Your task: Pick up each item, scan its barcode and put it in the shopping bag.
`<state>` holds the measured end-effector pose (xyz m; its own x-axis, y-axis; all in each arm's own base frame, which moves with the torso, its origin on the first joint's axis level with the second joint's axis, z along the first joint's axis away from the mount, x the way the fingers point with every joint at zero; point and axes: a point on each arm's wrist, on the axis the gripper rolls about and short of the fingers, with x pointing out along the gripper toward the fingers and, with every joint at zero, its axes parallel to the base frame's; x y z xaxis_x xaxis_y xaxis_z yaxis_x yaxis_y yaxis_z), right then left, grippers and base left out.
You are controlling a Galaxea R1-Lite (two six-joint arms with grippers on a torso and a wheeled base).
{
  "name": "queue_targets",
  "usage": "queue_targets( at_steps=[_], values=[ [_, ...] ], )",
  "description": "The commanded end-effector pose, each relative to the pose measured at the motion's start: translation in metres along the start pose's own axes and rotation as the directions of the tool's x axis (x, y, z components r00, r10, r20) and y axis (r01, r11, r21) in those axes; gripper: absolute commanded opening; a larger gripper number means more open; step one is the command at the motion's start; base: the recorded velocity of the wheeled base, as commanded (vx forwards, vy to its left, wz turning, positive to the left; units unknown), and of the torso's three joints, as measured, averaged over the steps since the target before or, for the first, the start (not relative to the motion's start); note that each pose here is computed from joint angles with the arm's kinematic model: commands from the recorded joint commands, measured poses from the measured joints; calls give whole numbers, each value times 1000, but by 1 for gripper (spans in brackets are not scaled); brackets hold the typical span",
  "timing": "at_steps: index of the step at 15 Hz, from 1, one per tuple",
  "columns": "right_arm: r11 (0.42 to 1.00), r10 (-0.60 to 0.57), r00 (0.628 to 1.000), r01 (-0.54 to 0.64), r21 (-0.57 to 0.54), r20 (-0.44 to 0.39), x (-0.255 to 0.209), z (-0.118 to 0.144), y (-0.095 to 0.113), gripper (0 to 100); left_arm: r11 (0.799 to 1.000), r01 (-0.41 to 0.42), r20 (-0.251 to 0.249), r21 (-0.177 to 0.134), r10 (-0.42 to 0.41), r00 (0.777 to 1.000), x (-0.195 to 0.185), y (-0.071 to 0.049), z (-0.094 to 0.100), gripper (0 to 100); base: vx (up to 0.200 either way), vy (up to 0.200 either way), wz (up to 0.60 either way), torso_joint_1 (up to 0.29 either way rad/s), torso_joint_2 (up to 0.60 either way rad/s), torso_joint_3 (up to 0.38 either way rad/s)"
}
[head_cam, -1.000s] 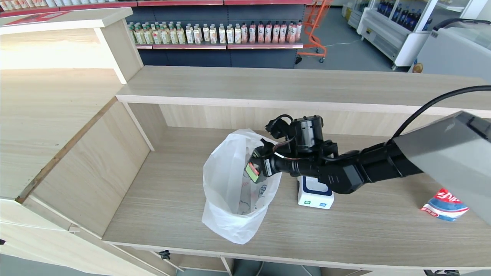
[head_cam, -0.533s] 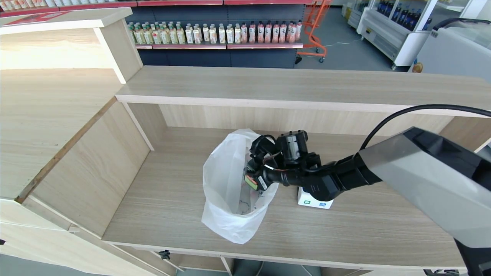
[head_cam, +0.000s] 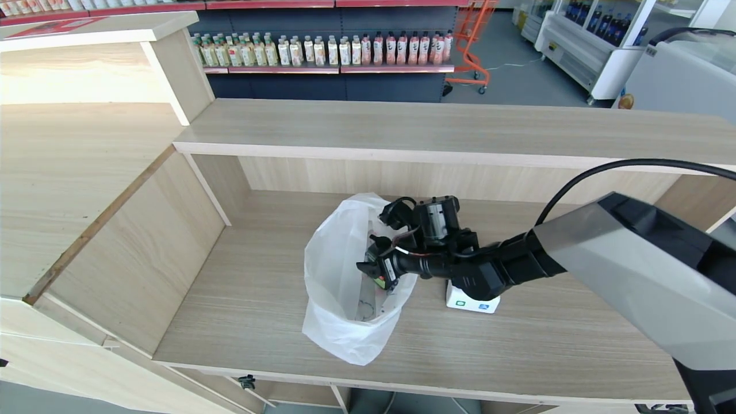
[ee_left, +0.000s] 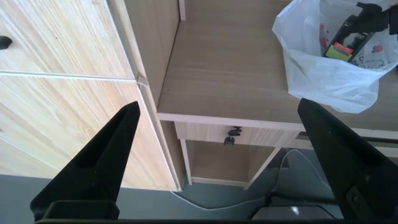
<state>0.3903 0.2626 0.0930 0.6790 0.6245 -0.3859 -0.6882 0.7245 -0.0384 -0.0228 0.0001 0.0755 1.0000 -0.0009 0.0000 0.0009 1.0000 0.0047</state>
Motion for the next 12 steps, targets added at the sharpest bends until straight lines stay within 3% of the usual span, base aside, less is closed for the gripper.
queue_targets(
  at_steps=[1,3,5,6,10,12],
  values=[
    [985,7,999,-14,175,42,-35,24,2,100,1000,-1,-2,0,1,1000,0,0,0,100,0,0,0,0,0,0],
    [940,4,998,-26,340,64,-73,37,-9,100,1000,-1,0,0,1,1000,0,0,0,100,0,0,0,0,0,0],
    [914,-6,998,-22,404,69,-105,43,-12,100,1000,-1,0,0,1,1000,0,0,0,100,0,0,0,0,0,0],
    [906,-34,998,5,423,62,-151,43,-16,100,1000,-1,-2,0,1,1000,0,0,0,100,0,0,0,0,0,0],
    [922,-209,975,170,349,75,-259,33,-35,100,1000,-1,-2,0,1,1000,0,0,0,100,0,0,0,0,0,0],
    [882,-340,939,300,364,50,-293,31,-42,100,1000,-1,-2,0,1,1000,0,0,0,100,0,0,0,0,0,0]
  ],
)
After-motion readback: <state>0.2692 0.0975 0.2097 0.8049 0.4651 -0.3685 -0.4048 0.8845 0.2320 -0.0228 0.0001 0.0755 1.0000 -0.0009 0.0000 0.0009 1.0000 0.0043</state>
